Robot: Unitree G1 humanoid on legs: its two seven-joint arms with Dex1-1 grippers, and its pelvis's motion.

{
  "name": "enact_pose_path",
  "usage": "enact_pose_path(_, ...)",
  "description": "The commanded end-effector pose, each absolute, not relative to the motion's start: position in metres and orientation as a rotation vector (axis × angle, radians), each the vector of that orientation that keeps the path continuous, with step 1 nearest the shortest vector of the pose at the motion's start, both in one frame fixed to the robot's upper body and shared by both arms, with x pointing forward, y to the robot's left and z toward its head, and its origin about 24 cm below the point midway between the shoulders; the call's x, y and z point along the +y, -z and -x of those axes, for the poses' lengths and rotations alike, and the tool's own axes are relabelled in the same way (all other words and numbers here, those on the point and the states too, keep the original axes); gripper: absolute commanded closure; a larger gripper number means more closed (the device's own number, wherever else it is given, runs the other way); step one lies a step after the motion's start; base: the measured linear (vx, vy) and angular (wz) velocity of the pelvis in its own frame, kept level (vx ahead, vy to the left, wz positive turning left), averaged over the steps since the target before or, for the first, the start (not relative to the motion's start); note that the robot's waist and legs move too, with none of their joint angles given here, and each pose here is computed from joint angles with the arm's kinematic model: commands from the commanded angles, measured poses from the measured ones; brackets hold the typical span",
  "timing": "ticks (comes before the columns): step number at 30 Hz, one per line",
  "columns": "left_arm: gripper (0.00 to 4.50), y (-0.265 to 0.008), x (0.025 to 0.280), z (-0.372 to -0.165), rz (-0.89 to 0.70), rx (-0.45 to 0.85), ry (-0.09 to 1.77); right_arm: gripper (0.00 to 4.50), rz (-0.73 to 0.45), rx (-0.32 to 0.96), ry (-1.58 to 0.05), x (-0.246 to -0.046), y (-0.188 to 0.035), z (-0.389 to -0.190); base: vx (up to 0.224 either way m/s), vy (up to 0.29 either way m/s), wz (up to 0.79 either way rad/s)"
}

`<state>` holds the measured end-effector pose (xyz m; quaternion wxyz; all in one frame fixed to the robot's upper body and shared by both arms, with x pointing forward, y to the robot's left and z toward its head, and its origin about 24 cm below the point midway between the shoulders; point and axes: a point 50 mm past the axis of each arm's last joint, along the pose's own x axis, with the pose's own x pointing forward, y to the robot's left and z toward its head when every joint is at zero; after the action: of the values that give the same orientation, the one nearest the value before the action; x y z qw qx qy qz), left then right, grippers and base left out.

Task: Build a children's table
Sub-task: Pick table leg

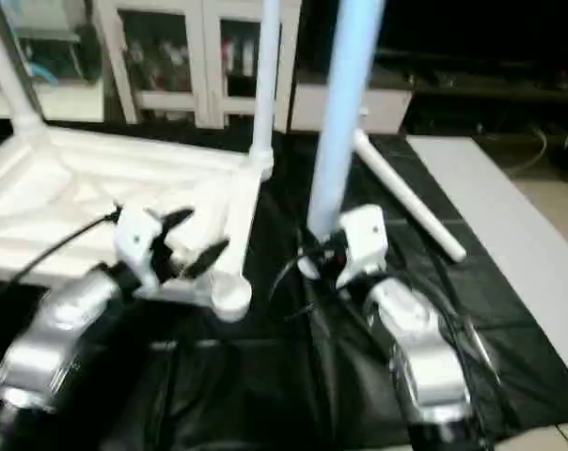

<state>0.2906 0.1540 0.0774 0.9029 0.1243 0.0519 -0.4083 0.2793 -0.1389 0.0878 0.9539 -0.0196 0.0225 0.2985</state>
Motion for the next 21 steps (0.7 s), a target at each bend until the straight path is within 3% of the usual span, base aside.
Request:
enact_pose_path(1,0.16,-0.076,0.159,-0.295,-0.288,0.172,0.931,2.64,0.037,0.042,-0.667,-0.14,-0.093,-0.279,-0.055,-0.037,0.06)
enact_pose_path(5,0.16,-0.075,0.178,-0.311,-0.361,0.314,1.063,2.64,0.075,0.08,-0.828,-0.143,-0.095,-0.273,0.0,0.0,0.0)
enact_pose_path(11,0.16,-0.072,0.181,-0.326,-0.429,0.37,1.075,2.64,0.101,0.111,-0.886,-0.144,-0.093,-0.271,0.0,0.0,0.0)
enact_pose_path(12,0.32,-0.072,0.178,-0.332,-0.401,0.388,1.108,2.64,0.097,0.115,-0.896,-0.144,-0.093,-0.271,0.0,0.0,0.0)
enact_pose_path(15,0.32,-0.07,0.176,-0.332,-0.384,0.432,1.186,2.64,0.099,0.12,-0.914,-0.143,-0.093,-0.27,0.0,0.0,0.0)
enact_pose_path(16,0.61,-0.069,0.176,-0.332,-0.384,0.44,1.199,2.64,0.099,0.121,-0.917,-0.143,-0.093,-0.27,0.0,0.0,0.0)
enact_pose_path(21,0.87,-0.067,0.183,-0.329,-0.425,0.526,1.305,2.64,0.107,0.128,-0.93,-0.144,-0.092,-0.269,0.0,0.0,0.0)
